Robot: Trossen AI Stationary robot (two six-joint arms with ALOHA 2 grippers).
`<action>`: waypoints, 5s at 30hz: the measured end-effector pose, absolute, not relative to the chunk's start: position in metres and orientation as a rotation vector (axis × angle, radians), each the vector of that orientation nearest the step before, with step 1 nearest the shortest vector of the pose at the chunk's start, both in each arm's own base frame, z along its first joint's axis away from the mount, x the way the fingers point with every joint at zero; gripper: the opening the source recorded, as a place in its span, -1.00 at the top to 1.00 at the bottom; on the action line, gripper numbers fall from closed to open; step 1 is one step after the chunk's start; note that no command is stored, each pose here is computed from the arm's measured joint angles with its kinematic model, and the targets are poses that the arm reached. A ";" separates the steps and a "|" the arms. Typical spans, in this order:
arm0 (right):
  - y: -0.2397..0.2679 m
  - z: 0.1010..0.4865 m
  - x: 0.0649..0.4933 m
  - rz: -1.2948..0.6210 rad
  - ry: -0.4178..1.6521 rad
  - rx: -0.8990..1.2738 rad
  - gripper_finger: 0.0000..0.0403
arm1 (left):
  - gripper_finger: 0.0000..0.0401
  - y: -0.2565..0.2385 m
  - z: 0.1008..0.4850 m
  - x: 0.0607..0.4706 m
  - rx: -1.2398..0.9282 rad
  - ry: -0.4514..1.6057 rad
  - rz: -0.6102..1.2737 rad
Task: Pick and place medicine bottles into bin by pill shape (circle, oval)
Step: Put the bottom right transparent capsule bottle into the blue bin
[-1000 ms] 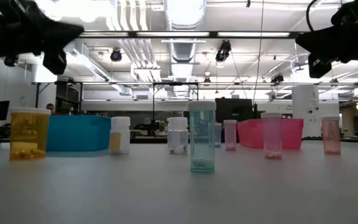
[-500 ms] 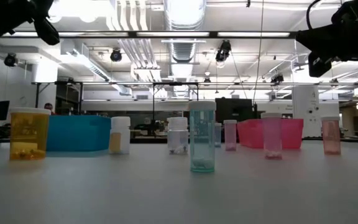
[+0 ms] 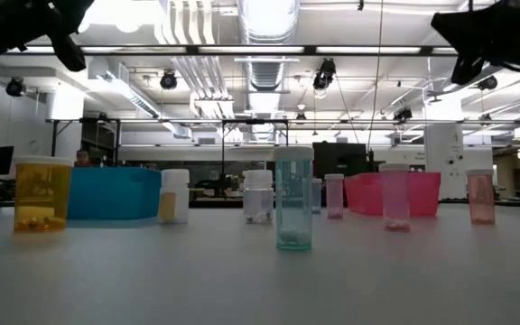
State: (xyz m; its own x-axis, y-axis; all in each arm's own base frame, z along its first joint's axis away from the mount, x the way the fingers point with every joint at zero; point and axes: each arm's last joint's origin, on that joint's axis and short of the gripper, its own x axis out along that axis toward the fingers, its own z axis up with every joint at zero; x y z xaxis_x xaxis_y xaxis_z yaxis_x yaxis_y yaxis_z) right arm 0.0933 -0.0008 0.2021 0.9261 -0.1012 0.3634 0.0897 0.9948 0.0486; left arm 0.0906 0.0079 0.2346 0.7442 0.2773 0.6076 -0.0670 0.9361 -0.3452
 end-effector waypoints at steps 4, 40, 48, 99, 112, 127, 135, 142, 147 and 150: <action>-0.001 0.207 0.091 -0.110 -0.419 -0.023 0.91 | 1.00 0.008 0.245 0.099 -0.305 -0.675 0.202; 0.000 0.258 0.132 -0.150 -0.219 -0.417 0.91 | 1.00 0.004 0.308 0.253 -0.318 -0.105 0.154; 0.000 0.258 0.133 -0.147 -0.192 -0.430 0.91 | 1.00 0.004 0.327 0.281 -0.287 0.115 0.183; 0.000 0.254 0.133 -0.151 -0.182 -0.453 0.91 | -0.27 -0.033 0.208 0.368 0.019 0.884 0.182; 0.000 0.254 0.133 -0.150 -0.180 -0.453 0.91 | -0.28 -0.032 0.189 0.367 0.021 0.908 0.189; 0.000 0.253 0.133 -0.149 -0.173 -0.455 0.91 | -0.18 -0.032 0.176 0.372 0.057 0.930 0.178; 0.000 0.253 0.133 -0.149 -0.173 -0.456 0.91 | 0.28 -0.032 0.181 0.371 0.054 0.916 0.178; 0.000 0.253 0.133 -0.149 -0.172 -0.456 0.91 | 0.42 -0.032 0.198 0.367 0.046 0.870 0.177; 0.000 0.253 0.134 -0.148 -0.169 -0.455 0.91 | 0.38 -0.031 0.232 0.365 0.086 0.733 0.144; 0.000 0.252 0.134 -0.147 -0.165 -0.456 0.91 | 0.35 -0.032 0.263 0.362 0.097 0.543 0.105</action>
State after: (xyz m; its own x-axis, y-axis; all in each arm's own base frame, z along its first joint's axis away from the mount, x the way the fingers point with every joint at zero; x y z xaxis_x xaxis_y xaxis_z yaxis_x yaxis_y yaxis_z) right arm 0.1338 0.0001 0.2521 0.9762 -0.1041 0.1904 0.1776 0.8875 -0.4252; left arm 0.3622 -0.0316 0.2629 0.8511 0.1252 -0.5099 -0.0736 0.9900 0.1201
